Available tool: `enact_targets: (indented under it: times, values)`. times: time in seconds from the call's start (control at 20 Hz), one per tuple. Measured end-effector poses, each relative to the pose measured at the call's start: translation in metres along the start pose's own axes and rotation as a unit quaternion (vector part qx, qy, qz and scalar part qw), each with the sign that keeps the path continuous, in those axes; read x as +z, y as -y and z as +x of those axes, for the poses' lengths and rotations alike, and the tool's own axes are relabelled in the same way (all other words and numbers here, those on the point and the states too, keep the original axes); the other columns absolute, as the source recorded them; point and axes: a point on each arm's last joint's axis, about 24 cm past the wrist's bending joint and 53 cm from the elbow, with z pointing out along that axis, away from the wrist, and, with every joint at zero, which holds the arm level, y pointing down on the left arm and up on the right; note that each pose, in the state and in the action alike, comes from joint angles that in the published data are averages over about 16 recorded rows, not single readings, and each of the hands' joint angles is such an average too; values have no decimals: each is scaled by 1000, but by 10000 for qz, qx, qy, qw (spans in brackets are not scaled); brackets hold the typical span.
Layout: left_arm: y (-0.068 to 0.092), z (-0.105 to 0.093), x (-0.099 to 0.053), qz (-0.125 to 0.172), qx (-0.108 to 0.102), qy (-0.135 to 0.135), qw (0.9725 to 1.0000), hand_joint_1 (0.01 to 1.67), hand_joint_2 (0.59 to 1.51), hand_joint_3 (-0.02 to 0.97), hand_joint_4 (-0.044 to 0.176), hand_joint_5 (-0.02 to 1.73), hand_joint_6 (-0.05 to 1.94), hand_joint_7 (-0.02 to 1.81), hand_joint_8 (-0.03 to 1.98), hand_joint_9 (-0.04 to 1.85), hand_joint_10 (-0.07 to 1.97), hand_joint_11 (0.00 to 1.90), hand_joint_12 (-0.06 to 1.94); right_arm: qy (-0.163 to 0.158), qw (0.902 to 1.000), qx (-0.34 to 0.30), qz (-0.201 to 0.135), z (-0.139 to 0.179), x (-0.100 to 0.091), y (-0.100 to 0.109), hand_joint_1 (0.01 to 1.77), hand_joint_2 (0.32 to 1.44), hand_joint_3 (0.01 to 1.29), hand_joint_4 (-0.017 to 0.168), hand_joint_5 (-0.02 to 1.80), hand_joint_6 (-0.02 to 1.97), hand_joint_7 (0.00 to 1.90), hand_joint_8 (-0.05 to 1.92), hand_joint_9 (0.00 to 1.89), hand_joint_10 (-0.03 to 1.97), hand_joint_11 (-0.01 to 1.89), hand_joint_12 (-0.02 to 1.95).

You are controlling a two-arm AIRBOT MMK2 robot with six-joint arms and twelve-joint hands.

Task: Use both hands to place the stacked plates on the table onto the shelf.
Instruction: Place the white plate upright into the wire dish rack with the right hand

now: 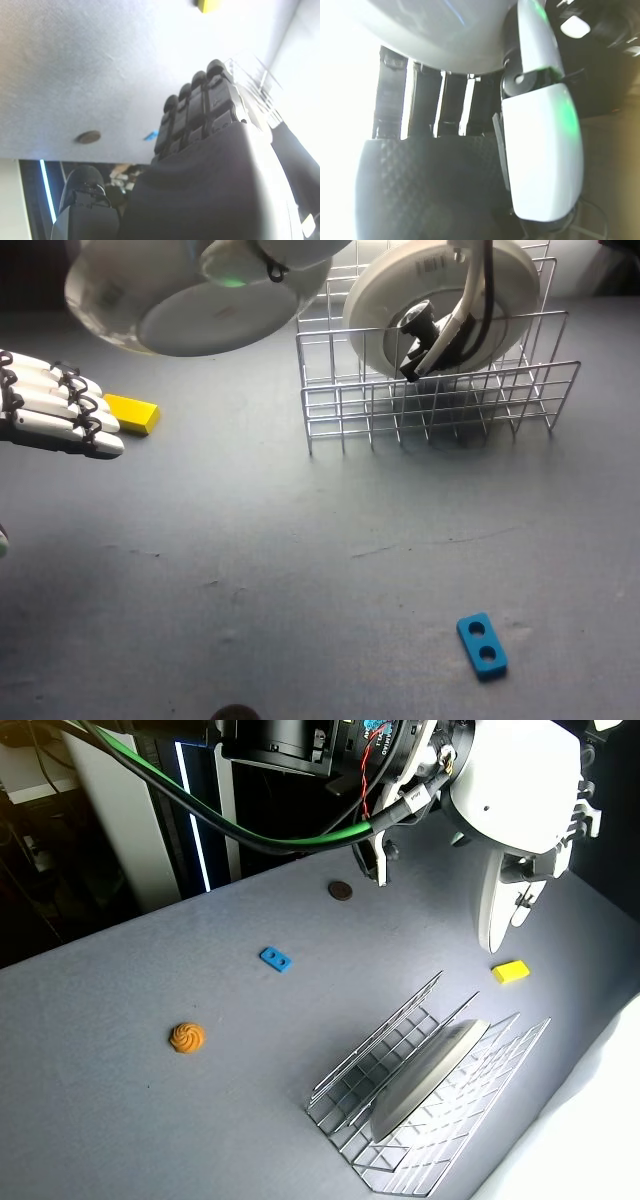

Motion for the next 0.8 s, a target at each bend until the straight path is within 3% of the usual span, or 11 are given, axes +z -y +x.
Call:
enact_targets:
  times: [0.3, 0.8]
  values:
    - [0, 0, 0, -2, 5, -7, 10000, 13, 1064, 14, 2, 21, 18, 17, -2, 21, 3, 15, 17, 299, 9985, 412, 176, -19, -5, 12, 1214, 1007, 15, 19, 1088, 694, 1148, 699, 1341, 17, 832, 1164]
    - [0, 2, 0, -6, 17, -37, 10000, 14, 1067, 14, 2, 19, 18, 17, -2, 20, 3, 15, 18, 560, 9942, 704, 592, -35, -18, 48, 1215, 1007, 15, 19, 1089, 691, 1152, 703, 1347, 17, 849, 1158]
